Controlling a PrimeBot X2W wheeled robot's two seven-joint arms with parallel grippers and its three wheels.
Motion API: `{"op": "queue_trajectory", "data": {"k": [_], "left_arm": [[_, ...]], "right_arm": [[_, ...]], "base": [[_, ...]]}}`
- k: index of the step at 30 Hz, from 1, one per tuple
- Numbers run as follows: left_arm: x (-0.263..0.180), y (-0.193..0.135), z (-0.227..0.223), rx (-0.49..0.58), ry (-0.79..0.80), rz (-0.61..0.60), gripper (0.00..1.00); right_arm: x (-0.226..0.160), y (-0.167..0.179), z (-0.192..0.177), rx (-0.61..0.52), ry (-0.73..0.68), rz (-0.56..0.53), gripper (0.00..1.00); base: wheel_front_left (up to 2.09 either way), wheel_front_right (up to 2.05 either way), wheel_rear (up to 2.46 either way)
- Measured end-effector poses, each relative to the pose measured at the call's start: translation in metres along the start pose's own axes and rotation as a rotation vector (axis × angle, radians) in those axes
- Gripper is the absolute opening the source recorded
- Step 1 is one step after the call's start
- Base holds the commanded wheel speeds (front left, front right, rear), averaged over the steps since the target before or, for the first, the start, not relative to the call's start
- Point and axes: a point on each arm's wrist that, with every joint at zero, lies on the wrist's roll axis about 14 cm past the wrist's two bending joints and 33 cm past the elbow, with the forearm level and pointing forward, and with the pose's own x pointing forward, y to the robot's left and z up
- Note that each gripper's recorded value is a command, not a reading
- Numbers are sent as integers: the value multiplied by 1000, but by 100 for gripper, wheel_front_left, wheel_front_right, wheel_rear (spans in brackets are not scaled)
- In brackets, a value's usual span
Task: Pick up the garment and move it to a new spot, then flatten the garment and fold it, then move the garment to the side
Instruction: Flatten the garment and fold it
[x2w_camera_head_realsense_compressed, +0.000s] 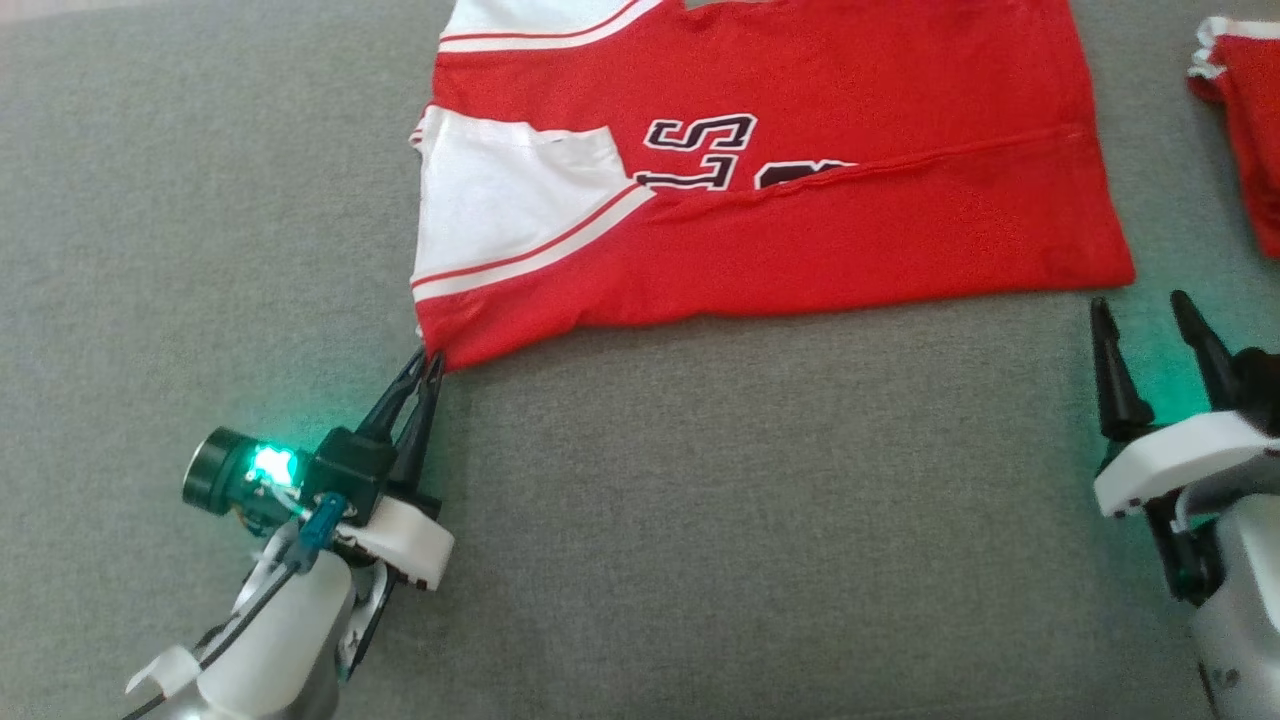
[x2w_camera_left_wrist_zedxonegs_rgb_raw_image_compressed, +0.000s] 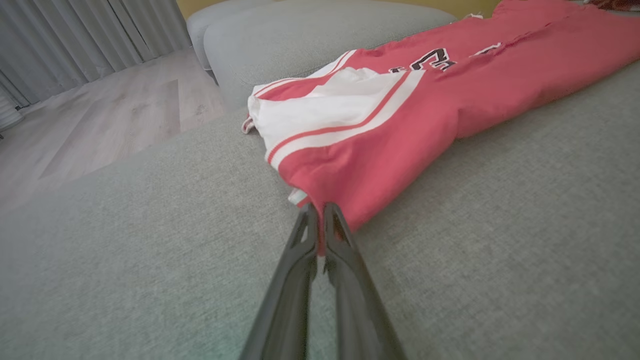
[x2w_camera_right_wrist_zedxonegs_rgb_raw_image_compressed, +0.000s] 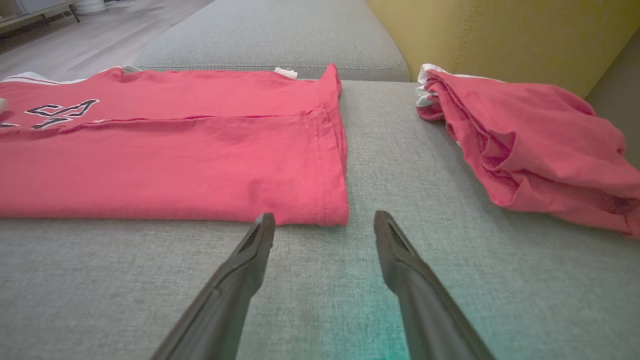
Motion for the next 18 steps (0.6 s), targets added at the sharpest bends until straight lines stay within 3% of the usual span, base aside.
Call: {"op": "queue_trajectory", "data": {"k": [10,13,14,16,17,18], "left_arm": [[-4,9,15,34,-55,18,0],[-5,9,17,44,-61,14,0],[-5,10,17,46,-62,14,0],[-7,10,19,48,-69,15,0],[-8,11,20,49,-71,17,0],[-8,12,21,51,-74,21,0]], "right_arm": [[25,-12,7,27,24,-15,100],[30,-10,-3,31,94,-8,100],[31,-8,-9,35,128,-3,94],[31,-2,-22,51,195,10,68],[32,0,-23,65,206,14,48],[33,1,-22,72,213,18,21]], "base": [[0,0,0],[0,0,0],[0,0,0],[0,0,0],[0,0,0],[0,0,0]]}}
